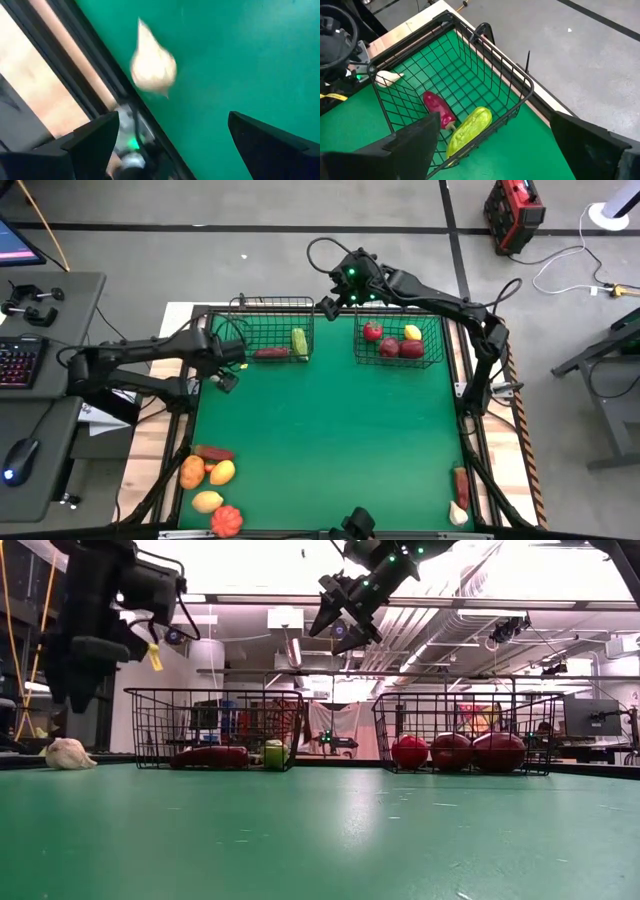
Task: Sort produce into baskets
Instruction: Put the left white garlic into the left wire basket
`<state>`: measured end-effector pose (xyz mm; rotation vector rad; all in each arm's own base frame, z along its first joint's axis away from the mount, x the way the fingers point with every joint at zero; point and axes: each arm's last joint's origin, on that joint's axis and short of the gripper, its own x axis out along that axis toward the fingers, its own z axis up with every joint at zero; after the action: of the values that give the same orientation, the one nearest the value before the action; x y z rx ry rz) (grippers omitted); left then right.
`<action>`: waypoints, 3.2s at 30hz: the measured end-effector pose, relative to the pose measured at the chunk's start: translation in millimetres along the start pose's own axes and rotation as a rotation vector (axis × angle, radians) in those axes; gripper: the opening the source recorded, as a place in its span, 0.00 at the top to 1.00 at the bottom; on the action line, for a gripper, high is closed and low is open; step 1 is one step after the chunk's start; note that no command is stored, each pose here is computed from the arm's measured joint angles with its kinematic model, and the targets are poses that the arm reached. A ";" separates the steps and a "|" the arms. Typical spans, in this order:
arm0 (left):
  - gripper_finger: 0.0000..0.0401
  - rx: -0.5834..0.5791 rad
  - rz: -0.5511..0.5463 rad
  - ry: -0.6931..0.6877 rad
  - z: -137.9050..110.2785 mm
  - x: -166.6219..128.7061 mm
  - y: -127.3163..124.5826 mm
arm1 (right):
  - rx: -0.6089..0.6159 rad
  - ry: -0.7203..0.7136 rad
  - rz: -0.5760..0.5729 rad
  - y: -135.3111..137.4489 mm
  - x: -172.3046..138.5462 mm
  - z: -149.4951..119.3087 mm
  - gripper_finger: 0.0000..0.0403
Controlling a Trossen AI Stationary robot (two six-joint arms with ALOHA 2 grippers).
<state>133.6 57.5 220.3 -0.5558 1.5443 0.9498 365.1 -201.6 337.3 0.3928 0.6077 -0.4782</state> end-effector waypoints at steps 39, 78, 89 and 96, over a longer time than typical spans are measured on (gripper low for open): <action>0.09 -0.008 0.108 0.041 21.2 44.0 -25.5 | -0.005 0.015 0.022 13.4 1.0 -3.9 0.08; 0.09 0.274 0.315 -0.032 -19.5 49.9 -69.4 | 0.002 0.010 -0.003 12.7 1.1 -3.8 0.08; 0.09 0.169 0.319 -0.019 -12.4 58.8 -61.1 | 0.013 0.009 -0.003 12.7 1.1 -3.7 0.08; 0.09 0.063 0.306 0.027 0.9 67.8 -46.8 | 0.010 0.011 0.003 18.0 1.5 -5.1 0.08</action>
<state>157.0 43.1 142.6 -0.2921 1.7081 1.1229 373.5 -184.9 336.3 0.4066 0.6157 -0.4763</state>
